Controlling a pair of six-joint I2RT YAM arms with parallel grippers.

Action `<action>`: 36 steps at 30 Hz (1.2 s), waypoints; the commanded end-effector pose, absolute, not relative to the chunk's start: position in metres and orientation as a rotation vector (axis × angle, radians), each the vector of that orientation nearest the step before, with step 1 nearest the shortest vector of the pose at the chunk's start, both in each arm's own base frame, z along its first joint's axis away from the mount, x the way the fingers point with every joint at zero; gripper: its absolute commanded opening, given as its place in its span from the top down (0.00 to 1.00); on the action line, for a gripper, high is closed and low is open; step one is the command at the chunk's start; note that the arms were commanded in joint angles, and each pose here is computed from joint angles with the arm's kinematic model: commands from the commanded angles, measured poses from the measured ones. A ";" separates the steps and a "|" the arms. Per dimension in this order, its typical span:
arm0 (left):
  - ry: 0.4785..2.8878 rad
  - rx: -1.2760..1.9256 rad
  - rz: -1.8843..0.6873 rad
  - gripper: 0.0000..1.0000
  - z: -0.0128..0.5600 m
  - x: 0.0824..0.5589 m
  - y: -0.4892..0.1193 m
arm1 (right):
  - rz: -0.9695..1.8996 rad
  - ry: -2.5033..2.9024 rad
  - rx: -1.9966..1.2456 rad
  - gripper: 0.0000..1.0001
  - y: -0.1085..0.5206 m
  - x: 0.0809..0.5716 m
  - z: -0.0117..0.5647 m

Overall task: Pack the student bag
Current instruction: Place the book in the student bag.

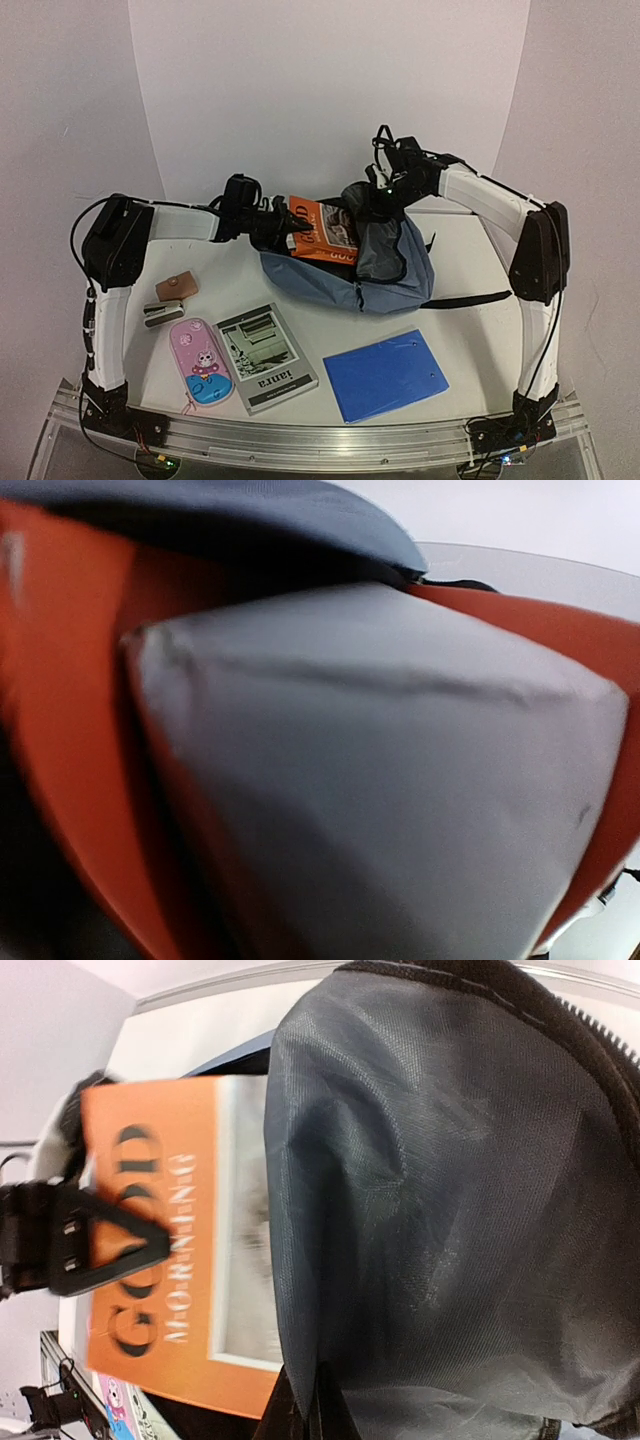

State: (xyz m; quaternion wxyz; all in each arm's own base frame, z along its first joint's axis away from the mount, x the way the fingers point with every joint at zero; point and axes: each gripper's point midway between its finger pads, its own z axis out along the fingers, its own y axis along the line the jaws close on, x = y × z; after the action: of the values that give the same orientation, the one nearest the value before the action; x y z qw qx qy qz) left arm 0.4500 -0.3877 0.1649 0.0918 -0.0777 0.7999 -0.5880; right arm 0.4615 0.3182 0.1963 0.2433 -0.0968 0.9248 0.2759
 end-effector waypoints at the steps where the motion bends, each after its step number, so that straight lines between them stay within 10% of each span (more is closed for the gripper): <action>1: 2.281 -0.008 -1.869 0.89 0.200 0.446 -0.420 | 0.867 2.328 -0.396 1.00 0.343 0.467 0.256; 11: 2.360 0.013 -1.778 0.79 0.170 0.472 -0.447 | 0.896 2.317 -0.559 1.00 0.364 0.446 0.251; 28: 2.633 -0.205 -1.332 0.24 0.129 0.481 -0.379 | 0.569 2.377 -0.480 1.00 0.294 0.493 0.218; 36: 2.665 -0.220 -1.379 0.30 0.113 0.466 -0.390 | 0.597 2.385 -0.510 1.00 0.299 0.491 0.210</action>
State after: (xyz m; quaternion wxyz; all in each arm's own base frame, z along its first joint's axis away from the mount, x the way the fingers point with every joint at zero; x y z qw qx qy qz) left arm 0.4731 -0.3826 0.0857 0.0504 -0.0894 0.8911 -0.4421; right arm 0.4776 0.2907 0.1817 0.2631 -0.1784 0.9244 0.2109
